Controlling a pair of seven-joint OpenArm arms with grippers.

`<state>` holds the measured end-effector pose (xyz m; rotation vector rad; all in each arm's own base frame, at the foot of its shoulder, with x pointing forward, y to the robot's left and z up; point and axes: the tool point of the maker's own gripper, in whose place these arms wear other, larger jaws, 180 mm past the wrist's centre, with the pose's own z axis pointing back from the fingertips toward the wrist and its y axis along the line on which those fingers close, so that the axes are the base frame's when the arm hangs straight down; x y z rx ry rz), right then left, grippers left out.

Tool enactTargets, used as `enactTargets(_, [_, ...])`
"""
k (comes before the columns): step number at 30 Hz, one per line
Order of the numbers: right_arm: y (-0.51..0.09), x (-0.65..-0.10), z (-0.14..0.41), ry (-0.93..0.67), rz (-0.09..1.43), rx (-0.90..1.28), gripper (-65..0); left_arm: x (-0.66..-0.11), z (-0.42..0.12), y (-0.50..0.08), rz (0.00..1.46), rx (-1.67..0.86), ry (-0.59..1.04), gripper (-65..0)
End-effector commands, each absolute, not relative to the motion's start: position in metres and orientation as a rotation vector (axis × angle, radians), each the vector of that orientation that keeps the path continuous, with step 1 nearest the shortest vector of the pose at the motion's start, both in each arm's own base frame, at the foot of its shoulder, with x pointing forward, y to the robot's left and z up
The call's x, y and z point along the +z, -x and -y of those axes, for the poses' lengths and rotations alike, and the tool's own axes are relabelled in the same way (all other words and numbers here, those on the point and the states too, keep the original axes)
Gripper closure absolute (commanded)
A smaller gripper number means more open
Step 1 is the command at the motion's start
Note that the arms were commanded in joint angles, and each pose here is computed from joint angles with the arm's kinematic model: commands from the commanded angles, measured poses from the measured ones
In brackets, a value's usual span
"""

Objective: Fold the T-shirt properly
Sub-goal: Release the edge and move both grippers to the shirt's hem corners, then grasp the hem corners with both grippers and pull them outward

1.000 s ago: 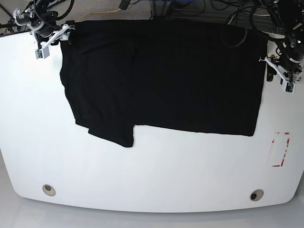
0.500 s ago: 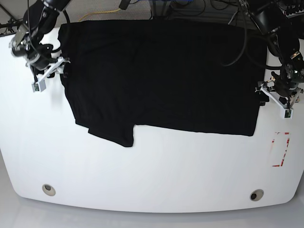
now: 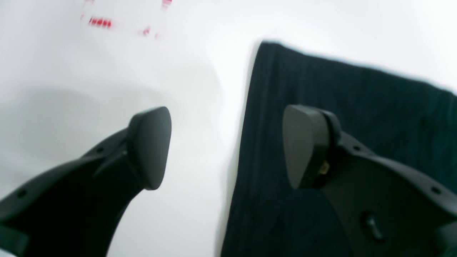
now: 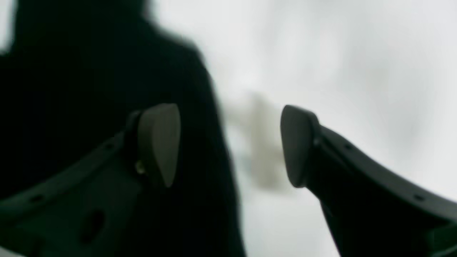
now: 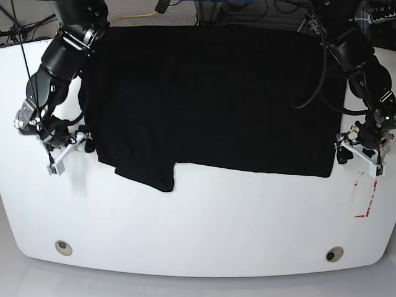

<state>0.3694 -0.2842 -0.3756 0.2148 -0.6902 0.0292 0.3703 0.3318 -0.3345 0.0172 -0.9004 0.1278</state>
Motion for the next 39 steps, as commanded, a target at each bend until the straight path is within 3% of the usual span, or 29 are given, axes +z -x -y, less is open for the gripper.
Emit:
enactTargets(1, [-0.388, -0.367, 0.294, -0.240, 0.753, 0.001, -41.5, -0.316, -0.340, -0.380, 0.959, 0.128, -0.036, -45.8])
enactTargets(13, [-0.414, -0.398, 0.255, -0.370, 0.721, -0.005, -40.4, -0.330, -0.330, -0.386, 0.956, 0.113, -0.002, -45.8])
enactTargets(20, [-0.415, -0.407, 0.220, -0.429, 0.705, 0.008, -24.1, -0.346, -0.325, -0.395, 0.983, 0.132, 0.041, -45.8])
enactTargets(26, [-0.408, -0.416, 0.213, -0.440, 0.686, 0.006, -14.7, -0.357, -0.328, -0.405, 0.965, 0.203, 0.067, -46.1])
enactTargets(30, [-0.407, -0.417, 0.212, -0.441, 0.686, 0.004, -1.4, -0.359, -0.334, -0.413, 0.955, 0.273, 0.068, -46.5])
enactTargets(39, [-0.406, -0.417, 0.214, -0.438, 0.688, 0.003, 0.0, -0.366, -0.309, -0.437, 0.923, 0.232, 0.122, -46.5])
